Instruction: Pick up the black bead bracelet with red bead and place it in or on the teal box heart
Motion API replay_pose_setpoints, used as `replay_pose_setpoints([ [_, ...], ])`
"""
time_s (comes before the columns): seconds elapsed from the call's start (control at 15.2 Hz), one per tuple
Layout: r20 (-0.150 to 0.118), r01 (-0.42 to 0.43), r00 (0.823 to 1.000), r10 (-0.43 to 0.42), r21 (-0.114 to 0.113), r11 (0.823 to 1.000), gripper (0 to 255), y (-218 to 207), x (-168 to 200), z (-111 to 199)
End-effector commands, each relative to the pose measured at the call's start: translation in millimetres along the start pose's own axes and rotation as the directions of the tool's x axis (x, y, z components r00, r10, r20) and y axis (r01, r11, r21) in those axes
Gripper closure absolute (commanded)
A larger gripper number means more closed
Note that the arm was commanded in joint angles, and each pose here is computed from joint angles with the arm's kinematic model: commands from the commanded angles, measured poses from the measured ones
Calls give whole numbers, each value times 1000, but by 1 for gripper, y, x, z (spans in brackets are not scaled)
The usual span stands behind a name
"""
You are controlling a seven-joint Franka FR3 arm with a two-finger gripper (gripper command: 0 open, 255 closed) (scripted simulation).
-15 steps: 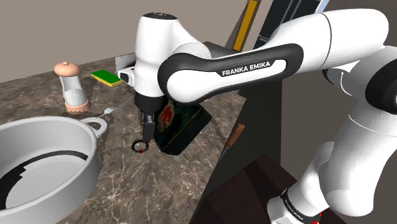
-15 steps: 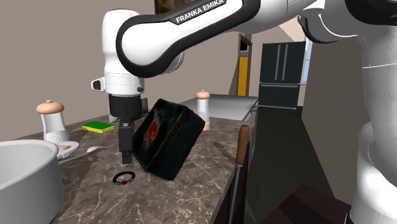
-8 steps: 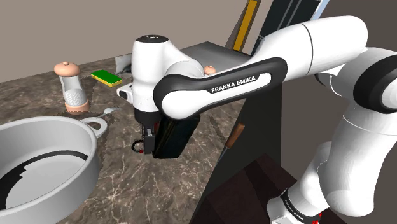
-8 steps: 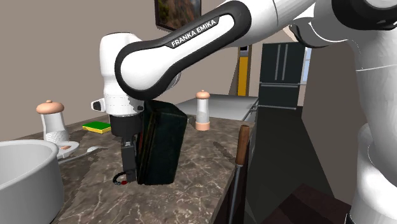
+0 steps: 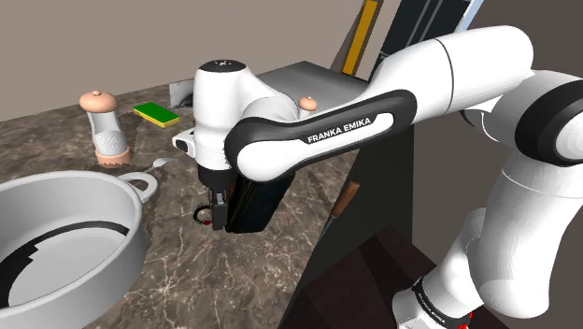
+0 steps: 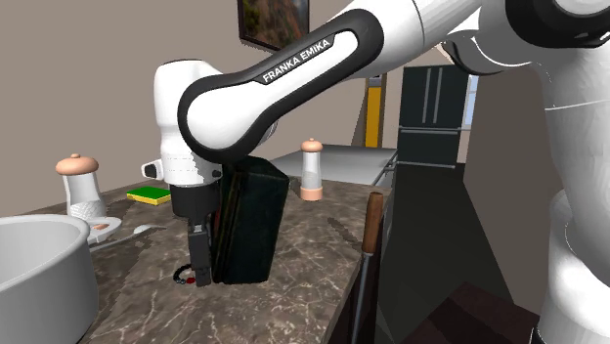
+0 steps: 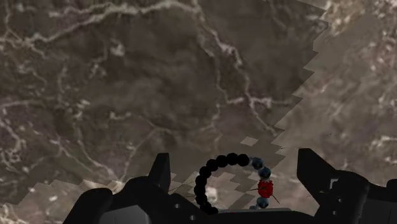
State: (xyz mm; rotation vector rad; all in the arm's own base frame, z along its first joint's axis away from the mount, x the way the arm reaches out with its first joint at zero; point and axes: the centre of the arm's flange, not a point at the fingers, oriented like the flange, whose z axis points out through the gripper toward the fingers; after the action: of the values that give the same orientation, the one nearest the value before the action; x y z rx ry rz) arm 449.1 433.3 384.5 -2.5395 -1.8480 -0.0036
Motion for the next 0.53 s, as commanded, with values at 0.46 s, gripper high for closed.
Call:
replay_pose_setpoints([
  [0.46,3,0,1000,0,2,1000,255,1,-1,1],
])
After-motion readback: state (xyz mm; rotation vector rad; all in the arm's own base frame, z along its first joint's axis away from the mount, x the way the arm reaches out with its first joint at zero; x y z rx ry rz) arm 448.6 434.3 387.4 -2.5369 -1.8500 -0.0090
